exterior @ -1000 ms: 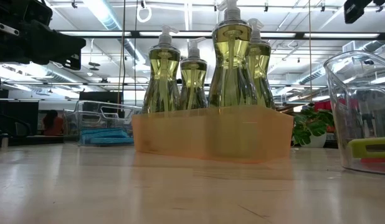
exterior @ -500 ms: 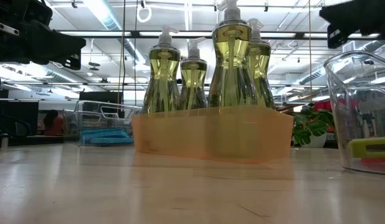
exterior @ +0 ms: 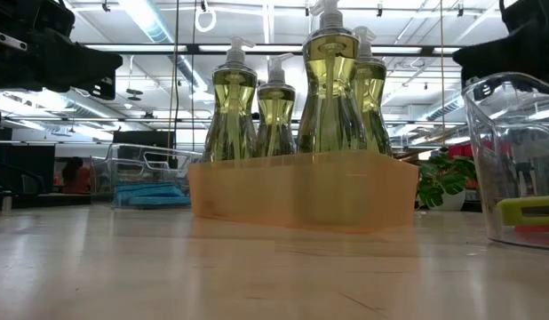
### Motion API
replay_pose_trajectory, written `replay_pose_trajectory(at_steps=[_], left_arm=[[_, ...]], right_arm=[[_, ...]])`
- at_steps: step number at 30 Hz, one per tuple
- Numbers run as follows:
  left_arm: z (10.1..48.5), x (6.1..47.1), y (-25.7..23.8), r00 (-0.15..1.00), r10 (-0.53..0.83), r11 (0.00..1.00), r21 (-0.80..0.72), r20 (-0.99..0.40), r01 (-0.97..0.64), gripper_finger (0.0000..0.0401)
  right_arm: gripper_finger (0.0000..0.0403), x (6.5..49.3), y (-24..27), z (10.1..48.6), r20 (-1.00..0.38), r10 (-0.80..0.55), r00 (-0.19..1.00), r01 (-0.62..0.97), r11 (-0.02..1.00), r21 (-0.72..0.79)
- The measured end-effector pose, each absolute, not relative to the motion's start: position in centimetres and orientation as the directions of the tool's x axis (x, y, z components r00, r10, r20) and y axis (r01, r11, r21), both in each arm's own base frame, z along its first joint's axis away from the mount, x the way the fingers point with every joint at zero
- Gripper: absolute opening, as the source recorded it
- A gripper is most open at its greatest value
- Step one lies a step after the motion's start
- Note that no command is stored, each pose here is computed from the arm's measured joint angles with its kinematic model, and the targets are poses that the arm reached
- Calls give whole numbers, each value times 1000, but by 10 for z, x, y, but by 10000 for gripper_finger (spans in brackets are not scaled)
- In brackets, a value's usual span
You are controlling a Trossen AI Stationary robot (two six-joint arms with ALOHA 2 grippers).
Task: Pick & Place Kitchen Sink Supplies
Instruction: Return to Home Position
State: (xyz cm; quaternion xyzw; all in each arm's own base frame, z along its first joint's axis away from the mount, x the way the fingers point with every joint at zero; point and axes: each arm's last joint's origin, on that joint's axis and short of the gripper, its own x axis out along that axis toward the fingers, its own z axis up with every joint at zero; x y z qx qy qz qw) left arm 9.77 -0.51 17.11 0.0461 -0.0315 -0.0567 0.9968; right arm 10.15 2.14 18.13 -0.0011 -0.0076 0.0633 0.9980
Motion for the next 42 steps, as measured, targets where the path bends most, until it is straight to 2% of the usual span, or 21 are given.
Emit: replay_pose_trajectory(at_steps=[9,21,31,38,42], left_arm=[[171,98,-5,992,-116,989,96,57,110,3],[171,98,-5,992,-116,989,96,58,110,3],[171,98,-5,992,-116,989,96,58,110,3],[171,98,-5,992,-116,989,96,58,110,3],[171,98,-5,992,-116,989,96,58,110,3]], right_arm=[[21,103,22,171,14,126,992,-125,992,-7],[21,103,22,161,-90,126,988,-128,992,-11],[21,103,22,160,-102,143,984,-147,988,-36],[21,105,10,160,-101,32,994,-36,998,-44],[21,104,2,161,-89,12,996,-15,999,-36]])
